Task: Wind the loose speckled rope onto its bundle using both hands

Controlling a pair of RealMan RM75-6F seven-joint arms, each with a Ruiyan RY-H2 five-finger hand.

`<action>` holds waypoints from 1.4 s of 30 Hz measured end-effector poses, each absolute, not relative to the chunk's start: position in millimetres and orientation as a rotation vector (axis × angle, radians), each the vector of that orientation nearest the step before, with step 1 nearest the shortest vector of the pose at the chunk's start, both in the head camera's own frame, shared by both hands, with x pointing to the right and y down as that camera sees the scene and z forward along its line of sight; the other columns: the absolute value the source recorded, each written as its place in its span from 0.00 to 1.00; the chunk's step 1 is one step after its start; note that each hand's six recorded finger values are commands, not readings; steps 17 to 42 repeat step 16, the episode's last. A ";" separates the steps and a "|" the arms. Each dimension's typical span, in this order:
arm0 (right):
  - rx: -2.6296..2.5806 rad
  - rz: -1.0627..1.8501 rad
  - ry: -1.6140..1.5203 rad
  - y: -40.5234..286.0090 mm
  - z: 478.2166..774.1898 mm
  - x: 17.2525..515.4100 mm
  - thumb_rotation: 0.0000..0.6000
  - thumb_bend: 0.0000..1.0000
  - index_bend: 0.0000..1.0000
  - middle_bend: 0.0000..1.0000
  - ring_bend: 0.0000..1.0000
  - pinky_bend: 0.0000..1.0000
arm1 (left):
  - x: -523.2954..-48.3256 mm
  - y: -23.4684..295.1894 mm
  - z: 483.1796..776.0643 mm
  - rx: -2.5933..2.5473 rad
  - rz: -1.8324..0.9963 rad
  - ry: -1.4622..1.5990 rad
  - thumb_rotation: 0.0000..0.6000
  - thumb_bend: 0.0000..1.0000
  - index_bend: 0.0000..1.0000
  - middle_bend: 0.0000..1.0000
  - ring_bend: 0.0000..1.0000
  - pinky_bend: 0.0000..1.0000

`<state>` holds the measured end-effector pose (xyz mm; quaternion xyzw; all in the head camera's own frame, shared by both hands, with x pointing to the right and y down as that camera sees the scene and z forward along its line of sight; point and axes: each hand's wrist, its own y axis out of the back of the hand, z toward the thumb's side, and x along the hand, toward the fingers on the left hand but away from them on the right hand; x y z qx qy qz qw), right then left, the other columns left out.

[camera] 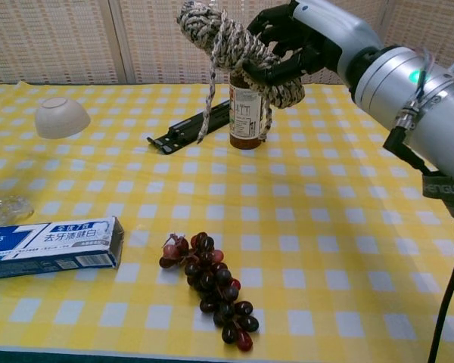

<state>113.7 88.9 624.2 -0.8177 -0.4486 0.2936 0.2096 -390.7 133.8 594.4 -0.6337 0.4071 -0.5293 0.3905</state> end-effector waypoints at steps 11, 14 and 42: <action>-2.266 0.830 -1.223 91.0 619.9 125.0 1.00 0.74 0.92 0.78 0.82 0.70 | -445.0 195.5 581.0 -1.570 -1.407 1.079 1.00 0.43 0.28 0.09 0.02 0.00; -2.267 0.834 -1.222 91.8 619.8 127.1 1.00 0.74 0.92 0.78 0.82 0.70 | -454.3 212.8 574.4 -1.546 -1.426 1.080 1.00 0.43 0.28 0.09 0.02 0.00; -2.268 0.838 -1.218 92.7 620.3 128.7 1.00 0.74 0.92 0.78 0.82 0.70 | -459.5 223.1 570.1 -1.533 -1.439 1.089 1.00 0.42 0.28 0.09 0.02 0.00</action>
